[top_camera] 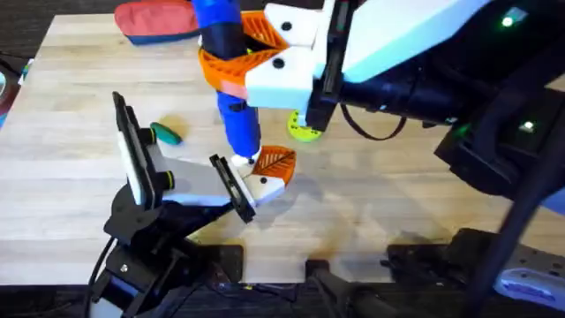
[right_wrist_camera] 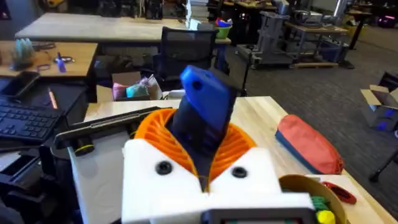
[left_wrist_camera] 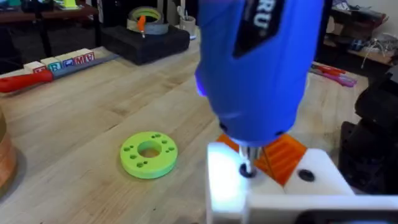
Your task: Pick up the gripper from the table and insert it into the empty holder that is missing its gripper. Then pick up a screw, insert it into the mounting hole, and use the screwdriver to tighten it. Finally, clean up the table by picking up the vegetable and placing it into the bucket.
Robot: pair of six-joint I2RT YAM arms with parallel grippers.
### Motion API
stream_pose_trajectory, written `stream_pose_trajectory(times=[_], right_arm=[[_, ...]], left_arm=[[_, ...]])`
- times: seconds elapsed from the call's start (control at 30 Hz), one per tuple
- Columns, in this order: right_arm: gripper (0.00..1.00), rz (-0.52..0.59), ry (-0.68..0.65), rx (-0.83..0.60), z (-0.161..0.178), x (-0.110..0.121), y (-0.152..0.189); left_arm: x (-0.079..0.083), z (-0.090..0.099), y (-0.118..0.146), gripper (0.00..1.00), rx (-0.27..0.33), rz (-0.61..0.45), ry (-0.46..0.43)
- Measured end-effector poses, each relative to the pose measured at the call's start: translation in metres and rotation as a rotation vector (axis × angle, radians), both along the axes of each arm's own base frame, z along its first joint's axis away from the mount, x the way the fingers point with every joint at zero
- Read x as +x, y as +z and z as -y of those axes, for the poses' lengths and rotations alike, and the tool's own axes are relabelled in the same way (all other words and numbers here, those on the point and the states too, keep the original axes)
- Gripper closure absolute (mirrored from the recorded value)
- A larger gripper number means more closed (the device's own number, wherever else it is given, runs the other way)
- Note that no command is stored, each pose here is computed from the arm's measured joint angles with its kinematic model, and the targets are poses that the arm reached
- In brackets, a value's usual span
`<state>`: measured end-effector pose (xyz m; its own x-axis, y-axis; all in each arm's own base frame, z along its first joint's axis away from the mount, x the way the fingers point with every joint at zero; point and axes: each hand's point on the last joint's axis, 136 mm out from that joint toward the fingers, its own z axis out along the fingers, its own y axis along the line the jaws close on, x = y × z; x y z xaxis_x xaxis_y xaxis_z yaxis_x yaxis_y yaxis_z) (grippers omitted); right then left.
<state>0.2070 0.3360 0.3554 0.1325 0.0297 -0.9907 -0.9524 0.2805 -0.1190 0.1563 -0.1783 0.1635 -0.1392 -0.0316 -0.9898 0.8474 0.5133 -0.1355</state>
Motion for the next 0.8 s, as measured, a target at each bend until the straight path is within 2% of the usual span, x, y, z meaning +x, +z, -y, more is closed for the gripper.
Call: stream_pose_trajectory(times=[0.8], right_arm=[[0.995,-0.002,-0.002,-0.02,-0.0001,0.0005,-0.0051]], left_arm=[[-0.0001,0.0,-0.0001,0.995,0.0,-0.001,0.0]])
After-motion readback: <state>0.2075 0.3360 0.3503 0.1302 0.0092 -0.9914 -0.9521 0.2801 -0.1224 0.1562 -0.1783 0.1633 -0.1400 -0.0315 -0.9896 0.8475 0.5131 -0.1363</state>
